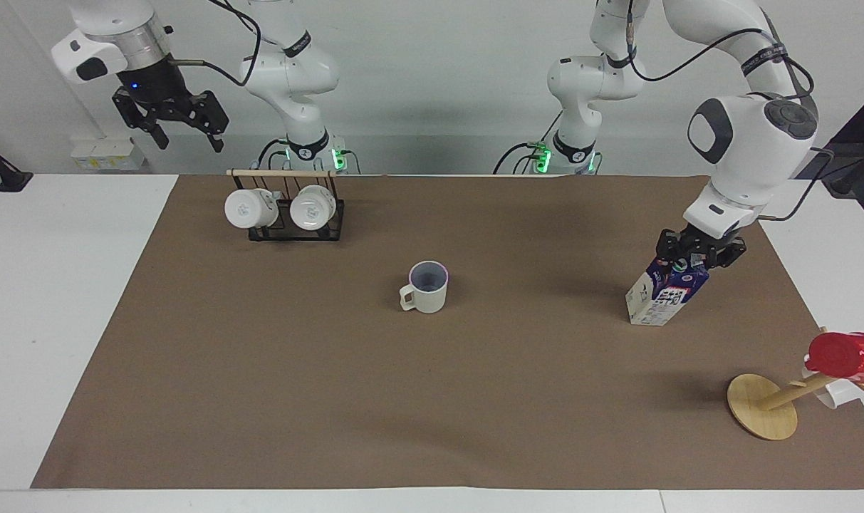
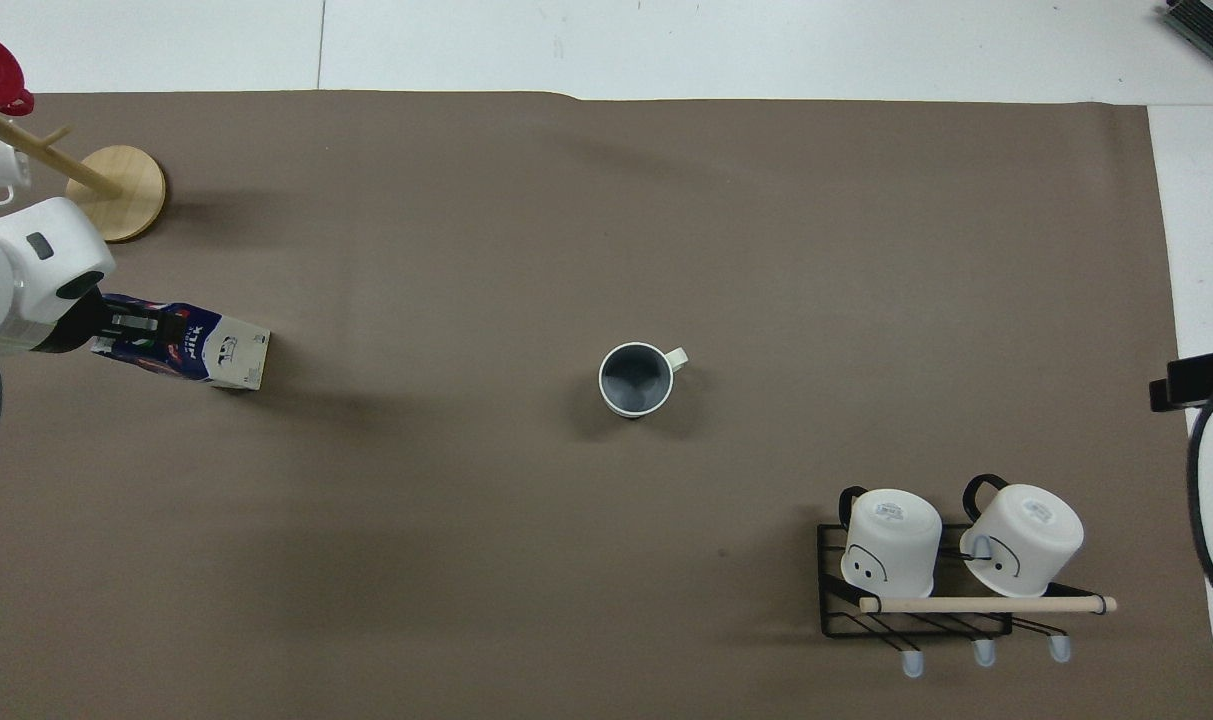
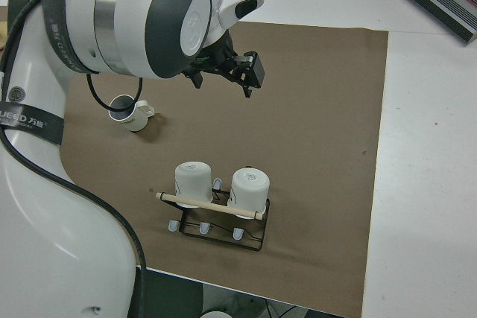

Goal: Place cup and milk on table

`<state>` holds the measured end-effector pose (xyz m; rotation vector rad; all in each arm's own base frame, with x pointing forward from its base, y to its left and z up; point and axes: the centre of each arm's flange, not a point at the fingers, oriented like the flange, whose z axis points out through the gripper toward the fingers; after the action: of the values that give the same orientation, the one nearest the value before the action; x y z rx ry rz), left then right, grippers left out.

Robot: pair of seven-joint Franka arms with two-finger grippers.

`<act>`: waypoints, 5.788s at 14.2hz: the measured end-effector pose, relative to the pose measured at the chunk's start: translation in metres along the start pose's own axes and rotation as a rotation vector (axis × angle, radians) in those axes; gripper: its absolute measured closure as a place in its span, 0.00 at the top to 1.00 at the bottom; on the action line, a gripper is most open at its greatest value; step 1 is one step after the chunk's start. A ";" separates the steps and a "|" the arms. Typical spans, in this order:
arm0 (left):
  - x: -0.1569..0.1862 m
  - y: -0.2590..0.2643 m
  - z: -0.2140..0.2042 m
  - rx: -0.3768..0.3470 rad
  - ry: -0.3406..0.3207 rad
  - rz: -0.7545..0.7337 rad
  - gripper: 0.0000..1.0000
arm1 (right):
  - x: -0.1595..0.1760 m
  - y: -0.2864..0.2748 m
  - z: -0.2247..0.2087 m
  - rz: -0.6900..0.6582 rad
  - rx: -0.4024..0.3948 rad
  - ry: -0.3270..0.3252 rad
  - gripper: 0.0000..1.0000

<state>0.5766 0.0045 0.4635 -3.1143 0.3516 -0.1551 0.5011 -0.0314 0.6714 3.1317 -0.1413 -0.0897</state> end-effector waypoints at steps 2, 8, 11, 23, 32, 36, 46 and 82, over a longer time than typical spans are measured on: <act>0.000 -0.001 -0.001 0.002 0.005 0.001 0.45 | 0.006 -0.004 0.006 -0.002 -0.004 -0.015 1.00; 0.008 0.003 -0.017 0.009 0.044 0.010 0.45 | 0.009 -0.007 0.006 -0.005 -0.005 -0.014 1.00; 0.019 0.029 -0.030 0.006 0.070 -0.004 0.45 | 0.009 -0.006 0.006 -0.003 -0.005 -0.014 1.00; 0.057 0.259 -0.068 -0.077 0.105 -0.256 0.44 | 0.009 -0.005 0.006 -0.002 -0.005 -0.013 1.00; 0.053 0.356 -0.003 -0.057 0.004 -0.250 0.44 | 0.009 -0.005 0.006 -0.002 -0.005 -0.012 1.00; 0.046 0.372 -0.002 -0.058 -0.003 -0.225 0.44 | 0.009 -0.005 0.006 -0.002 -0.005 -0.012 1.00; 0.056 0.333 -0.033 -0.069 0.043 -0.284 1.00 | 0.009 -0.005 0.006 -0.002 -0.005 -0.012 1.00; 0.001 0.012 -0.204 -0.020 -0.028 -0.140 1.00 | 0.011 -0.012 0.002 0.048 -0.005 0.012 1.00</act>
<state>0.5544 -0.0062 0.6664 -3.1562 0.1357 -0.1083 0.5127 -0.0209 0.6685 3.1206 -0.2160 -0.0709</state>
